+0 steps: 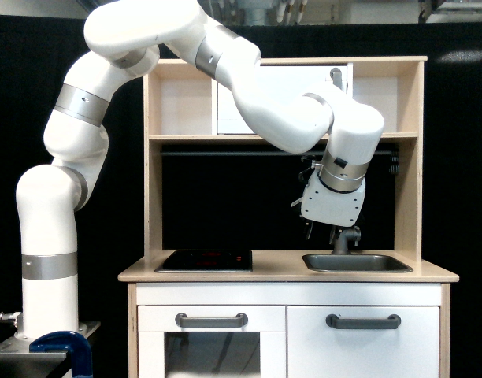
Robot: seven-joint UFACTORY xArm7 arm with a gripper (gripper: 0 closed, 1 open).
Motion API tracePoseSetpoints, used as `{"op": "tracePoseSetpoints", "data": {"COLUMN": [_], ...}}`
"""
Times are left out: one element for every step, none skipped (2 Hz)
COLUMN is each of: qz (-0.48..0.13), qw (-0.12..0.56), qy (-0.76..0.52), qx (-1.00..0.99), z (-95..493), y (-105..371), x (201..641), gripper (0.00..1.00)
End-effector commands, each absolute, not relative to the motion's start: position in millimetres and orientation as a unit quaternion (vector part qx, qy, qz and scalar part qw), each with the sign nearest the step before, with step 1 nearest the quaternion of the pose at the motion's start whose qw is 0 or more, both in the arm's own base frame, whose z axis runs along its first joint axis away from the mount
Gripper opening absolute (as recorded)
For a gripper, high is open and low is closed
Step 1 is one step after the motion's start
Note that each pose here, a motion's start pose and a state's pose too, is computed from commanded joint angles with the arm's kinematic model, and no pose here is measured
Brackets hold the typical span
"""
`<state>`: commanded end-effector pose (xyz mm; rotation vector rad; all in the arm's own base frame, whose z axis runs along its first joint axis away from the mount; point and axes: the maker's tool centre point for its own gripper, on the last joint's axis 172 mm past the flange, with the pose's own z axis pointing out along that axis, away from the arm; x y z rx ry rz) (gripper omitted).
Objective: Open the oven door
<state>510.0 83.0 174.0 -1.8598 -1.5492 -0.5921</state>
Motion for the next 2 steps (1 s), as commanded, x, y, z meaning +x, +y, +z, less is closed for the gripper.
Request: {"op": "tracePoseSetpoints", "data": {"qz": [-0.305, -0.373], "qw": [0.334, 0.393], "qy": [-0.567, -0.548], "qx": [-0.688, -0.637], "z": [181.0, 203.0], "y": [81.0, 82.0], "x": [503.0, 499.0], "gripper": [1.0, 1.0]}}
